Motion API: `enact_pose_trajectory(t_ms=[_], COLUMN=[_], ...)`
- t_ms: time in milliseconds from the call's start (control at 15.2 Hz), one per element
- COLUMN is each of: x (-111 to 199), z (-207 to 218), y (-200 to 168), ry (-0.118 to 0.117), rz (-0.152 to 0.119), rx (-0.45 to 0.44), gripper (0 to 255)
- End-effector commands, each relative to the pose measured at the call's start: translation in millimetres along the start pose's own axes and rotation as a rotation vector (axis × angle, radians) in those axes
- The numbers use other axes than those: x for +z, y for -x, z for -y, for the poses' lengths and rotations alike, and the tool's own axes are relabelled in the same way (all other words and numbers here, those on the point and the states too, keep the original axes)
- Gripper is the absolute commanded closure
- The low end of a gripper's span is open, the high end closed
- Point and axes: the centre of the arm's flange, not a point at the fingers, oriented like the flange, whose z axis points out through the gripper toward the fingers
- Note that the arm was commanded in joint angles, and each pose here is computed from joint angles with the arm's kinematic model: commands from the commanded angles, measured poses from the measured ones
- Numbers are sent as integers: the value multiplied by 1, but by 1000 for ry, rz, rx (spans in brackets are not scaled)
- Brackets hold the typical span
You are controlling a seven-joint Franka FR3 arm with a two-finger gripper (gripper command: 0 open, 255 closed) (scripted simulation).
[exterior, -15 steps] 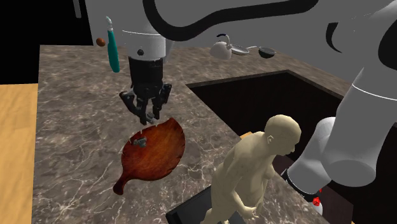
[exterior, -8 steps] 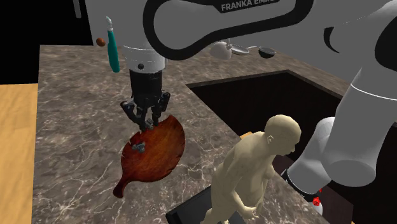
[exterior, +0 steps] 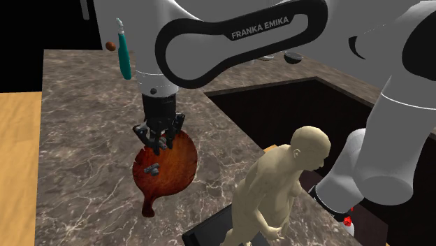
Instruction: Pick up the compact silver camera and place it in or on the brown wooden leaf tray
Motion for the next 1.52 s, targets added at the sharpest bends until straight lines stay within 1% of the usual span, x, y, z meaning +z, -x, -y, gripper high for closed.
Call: enact_pose_trajectory(t_ms=[0, 264, 330, 660, 924, 1452], x=[2, 2, 2, 2, -48, -48], z=[0, 0, 0, 0, 0, 0], y=[1, 1, 1, 1, 1, 1], ry=[1, 1, 1, 1, 1, 1], rz=[2, 2, 2, 2, 2, 2], rx=[-1, -1, -1, -1, -1, -1], gripper=[255, 255, 0, 0, 0, 0])
